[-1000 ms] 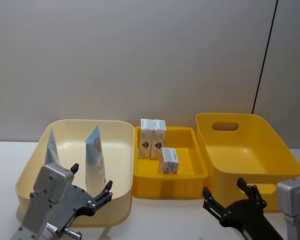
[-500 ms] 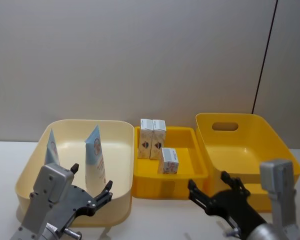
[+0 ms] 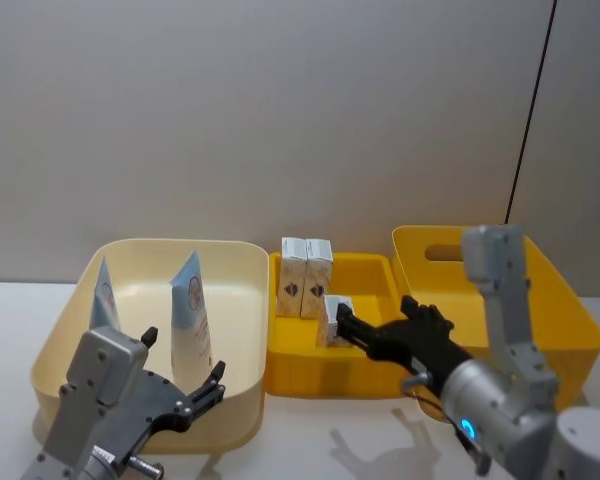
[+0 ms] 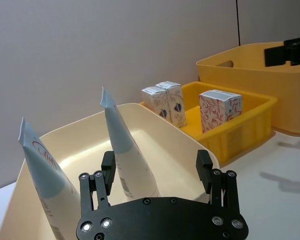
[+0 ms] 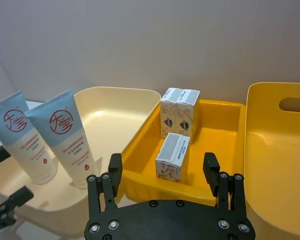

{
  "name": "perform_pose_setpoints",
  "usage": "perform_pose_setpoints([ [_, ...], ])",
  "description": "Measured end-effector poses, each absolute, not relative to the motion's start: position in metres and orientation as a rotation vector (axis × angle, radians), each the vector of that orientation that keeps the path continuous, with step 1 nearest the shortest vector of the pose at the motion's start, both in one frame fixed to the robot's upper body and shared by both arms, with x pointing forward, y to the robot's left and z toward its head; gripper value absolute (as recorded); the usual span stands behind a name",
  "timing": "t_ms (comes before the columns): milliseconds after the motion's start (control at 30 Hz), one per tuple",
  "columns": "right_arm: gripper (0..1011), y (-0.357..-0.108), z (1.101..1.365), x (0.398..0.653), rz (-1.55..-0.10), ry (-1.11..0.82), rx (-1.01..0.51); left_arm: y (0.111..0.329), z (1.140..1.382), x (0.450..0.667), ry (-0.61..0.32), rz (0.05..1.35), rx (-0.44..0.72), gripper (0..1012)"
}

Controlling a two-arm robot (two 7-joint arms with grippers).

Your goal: Bimanual collaborative sorting of washing and personal care products

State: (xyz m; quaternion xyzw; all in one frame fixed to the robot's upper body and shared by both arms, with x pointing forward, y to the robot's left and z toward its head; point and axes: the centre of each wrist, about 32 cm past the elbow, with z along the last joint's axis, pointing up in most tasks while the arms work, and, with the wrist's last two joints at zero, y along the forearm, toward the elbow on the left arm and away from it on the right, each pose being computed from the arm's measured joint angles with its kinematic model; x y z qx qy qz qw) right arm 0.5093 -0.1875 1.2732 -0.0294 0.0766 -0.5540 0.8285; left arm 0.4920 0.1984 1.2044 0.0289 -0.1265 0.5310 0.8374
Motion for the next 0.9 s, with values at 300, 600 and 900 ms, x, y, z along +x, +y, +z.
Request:
perform_pose_setpoints([
  [300,1005,-0.167,1.299,0.535,-1.24,0.201,-0.146,0.198,1.204,0.492,-0.268,1.124,0.061,1003],
  [600,1004,-0.154,1.32,0.559,-1.29,0.269,-0.228,0.198,1.204,0.492,-0.268,1.124,0.061,1003],
  [900,1004,-0.146,1.329,0.581,-1.309,0.345,-0.287,0.198,1.204,0.492,-0.268,1.124,0.061,1003],
])
